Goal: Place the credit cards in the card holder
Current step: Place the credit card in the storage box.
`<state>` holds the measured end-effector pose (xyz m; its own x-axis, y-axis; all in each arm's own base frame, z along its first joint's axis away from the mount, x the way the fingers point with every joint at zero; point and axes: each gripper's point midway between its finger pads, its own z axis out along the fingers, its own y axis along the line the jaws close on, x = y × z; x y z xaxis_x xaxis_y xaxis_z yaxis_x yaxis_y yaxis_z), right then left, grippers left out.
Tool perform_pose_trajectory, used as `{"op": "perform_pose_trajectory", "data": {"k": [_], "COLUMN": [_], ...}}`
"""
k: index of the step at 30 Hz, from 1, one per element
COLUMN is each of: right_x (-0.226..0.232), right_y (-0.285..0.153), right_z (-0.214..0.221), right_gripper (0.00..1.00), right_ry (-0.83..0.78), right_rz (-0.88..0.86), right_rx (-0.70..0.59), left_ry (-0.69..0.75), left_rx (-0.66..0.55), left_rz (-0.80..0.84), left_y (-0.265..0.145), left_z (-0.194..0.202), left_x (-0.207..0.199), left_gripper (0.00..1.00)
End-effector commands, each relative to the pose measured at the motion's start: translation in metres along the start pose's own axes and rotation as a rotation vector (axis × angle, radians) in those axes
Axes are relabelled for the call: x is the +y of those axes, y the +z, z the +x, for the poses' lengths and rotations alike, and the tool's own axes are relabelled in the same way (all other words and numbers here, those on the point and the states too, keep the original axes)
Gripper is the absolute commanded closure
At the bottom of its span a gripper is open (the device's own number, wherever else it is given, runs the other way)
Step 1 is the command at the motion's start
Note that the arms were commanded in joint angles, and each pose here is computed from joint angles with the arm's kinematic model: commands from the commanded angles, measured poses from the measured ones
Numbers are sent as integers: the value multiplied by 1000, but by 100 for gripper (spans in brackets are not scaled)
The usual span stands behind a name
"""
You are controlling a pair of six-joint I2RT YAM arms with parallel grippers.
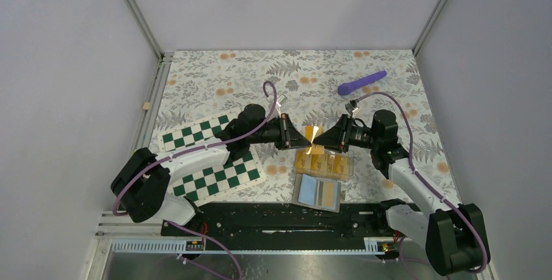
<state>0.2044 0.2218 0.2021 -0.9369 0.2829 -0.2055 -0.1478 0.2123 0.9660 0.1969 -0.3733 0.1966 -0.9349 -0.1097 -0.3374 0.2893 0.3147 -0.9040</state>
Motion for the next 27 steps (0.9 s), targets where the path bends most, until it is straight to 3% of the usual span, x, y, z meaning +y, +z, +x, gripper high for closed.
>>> {"op": "perform_pose_trajectory", "data": {"k": [1,5,6,17,27], "right_x": [40,24,20,-23,-39], "right_y": [-1,-3,-4,-25,-41], "right_z": [-6,-5,-5,1,1], "right_gripper": [74,98,100,100,100], "right_ry": [-144,-161,-166,-194,-228], "right_rz": [-97,11,40,292,428], "right_rx": [10,3,4,-21,-35], "left_ry": [11,3,1,-20,-24], "left_rx": [116,111,109,84,84], "left_rz": [45,30,24,-146,-194], "left_y": [5,6,5,0,16], "left_z": [29,30,30,32,23], "left_x": [-4,1,2,43,54], "left_gripper": [100,100,100,100,100]}}
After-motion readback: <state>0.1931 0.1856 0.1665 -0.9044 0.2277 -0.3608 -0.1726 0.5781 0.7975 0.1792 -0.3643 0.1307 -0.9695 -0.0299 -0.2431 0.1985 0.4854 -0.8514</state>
